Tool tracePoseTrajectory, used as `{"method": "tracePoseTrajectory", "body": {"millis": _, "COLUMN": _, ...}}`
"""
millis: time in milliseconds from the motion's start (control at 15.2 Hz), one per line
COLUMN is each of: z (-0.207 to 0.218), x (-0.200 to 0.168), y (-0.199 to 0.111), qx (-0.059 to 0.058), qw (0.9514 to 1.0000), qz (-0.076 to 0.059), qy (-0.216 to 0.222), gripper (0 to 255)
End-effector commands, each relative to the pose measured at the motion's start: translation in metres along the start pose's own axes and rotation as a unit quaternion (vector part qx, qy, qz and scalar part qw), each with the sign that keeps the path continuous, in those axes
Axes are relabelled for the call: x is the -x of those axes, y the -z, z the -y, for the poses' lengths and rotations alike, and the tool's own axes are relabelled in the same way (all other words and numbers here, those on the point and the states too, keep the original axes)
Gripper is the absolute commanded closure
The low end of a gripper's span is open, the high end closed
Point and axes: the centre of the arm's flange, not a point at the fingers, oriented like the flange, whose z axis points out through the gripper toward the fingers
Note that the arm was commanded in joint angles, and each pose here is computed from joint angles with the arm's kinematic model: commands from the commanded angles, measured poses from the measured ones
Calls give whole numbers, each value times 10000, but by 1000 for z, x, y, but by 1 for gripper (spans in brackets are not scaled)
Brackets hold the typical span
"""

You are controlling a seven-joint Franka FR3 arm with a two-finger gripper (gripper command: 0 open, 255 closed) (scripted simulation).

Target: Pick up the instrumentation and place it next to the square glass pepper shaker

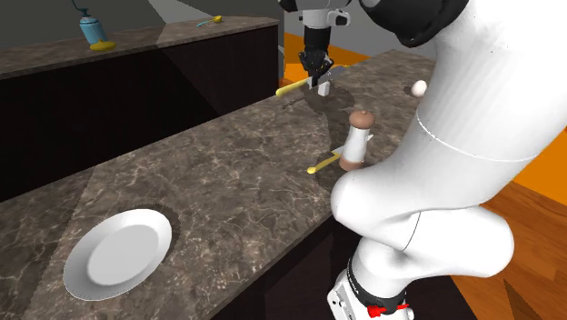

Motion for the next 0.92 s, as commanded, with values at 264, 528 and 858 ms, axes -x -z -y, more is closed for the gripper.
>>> {"method": "tracePoseTrajectory", "body": {"millis": 264, "z": 14, "x": -78, "y": -2, "qx": 2, "qw": 10000, "qz": -4, "qy": 2, "gripper": 255}}
{"method": "tracePoseTrajectory", "body": {"millis": 528, "z": 25, "x": -130, "y": -4, "qx": 2, "qw": 10000, "qz": -4, "qy": 2, "gripper": 255}}
{"method": "tracePoseTrajectory", "body": {"millis": 858, "z": 39, "x": -194, "y": -5, "qx": 2, "qw": 10000, "qz": -4, "qy": 2, "gripper": 255}}
